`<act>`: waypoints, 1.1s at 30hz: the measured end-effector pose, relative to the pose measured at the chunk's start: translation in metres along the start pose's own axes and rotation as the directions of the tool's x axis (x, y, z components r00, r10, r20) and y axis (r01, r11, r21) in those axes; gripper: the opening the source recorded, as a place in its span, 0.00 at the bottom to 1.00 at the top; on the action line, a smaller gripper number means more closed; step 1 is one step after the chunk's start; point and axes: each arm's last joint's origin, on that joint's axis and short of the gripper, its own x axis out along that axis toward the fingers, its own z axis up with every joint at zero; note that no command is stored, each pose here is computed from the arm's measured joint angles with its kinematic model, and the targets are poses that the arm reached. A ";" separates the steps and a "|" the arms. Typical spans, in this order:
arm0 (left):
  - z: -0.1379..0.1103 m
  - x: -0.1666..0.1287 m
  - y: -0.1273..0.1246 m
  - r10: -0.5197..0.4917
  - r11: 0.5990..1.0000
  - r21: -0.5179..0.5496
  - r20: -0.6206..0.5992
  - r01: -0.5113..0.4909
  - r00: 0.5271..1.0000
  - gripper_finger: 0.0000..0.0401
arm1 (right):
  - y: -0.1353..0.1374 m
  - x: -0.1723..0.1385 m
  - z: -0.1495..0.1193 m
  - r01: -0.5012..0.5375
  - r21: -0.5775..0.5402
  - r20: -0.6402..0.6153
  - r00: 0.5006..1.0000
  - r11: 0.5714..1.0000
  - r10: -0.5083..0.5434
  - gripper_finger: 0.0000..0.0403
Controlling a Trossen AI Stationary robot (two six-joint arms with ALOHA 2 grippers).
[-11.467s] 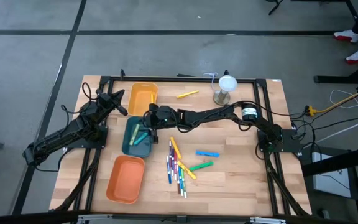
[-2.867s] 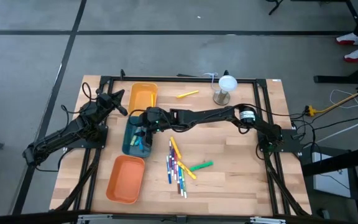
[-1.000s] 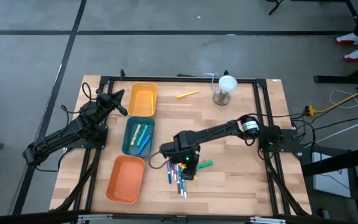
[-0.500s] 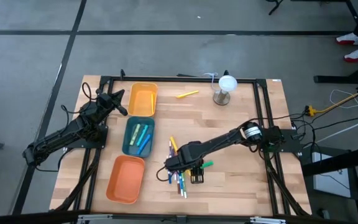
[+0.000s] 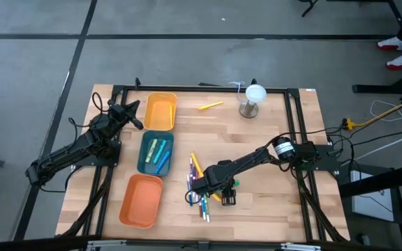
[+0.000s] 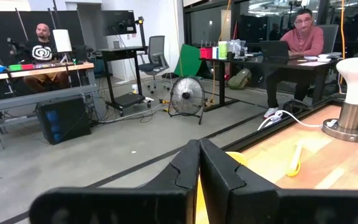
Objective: Pick & Place Markers
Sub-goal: Put the green highlighter pen into the blue bin
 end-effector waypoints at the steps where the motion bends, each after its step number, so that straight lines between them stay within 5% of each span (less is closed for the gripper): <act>1: 0.000 0.000 0.000 0.000 1.000 0.000 0.000 0.000 1.000 0.02 | 0.000 0.002 0.000 0.005 -0.002 0.003 1.000 1.000 -0.005 0.54; 7: 0.000 0.000 0.000 0.000 1.000 0.000 0.000 0.000 1.000 0.03 | -0.001 0.010 -0.001 0.023 -0.021 0.006 1.000 1.000 -0.023 0.48; 16: 0.000 0.000 0.000 0.000 1.000 0.000 0.000 0.000 1.000 0.02 | -0.004 0.012 0.000 0.053 0.008 0.007 0.999 0.999 -0.053 0.16; 26: 0.000 0.000 0.000 0.000 1.000 0.000 0.000 0.000 1.000 0.02 | -0.006 0.003 0.002 0.083 0.085 0.035 0.996 0.993 -0.086 0.19; 33: 0.000 0.000 0.000 0.001 1.000 0.000 0.000 -0.001 1.000 0.02 | -0.008 -0.023 -0.004 0.110 0.164 0.162 0.977 0.980 -0.137 0.16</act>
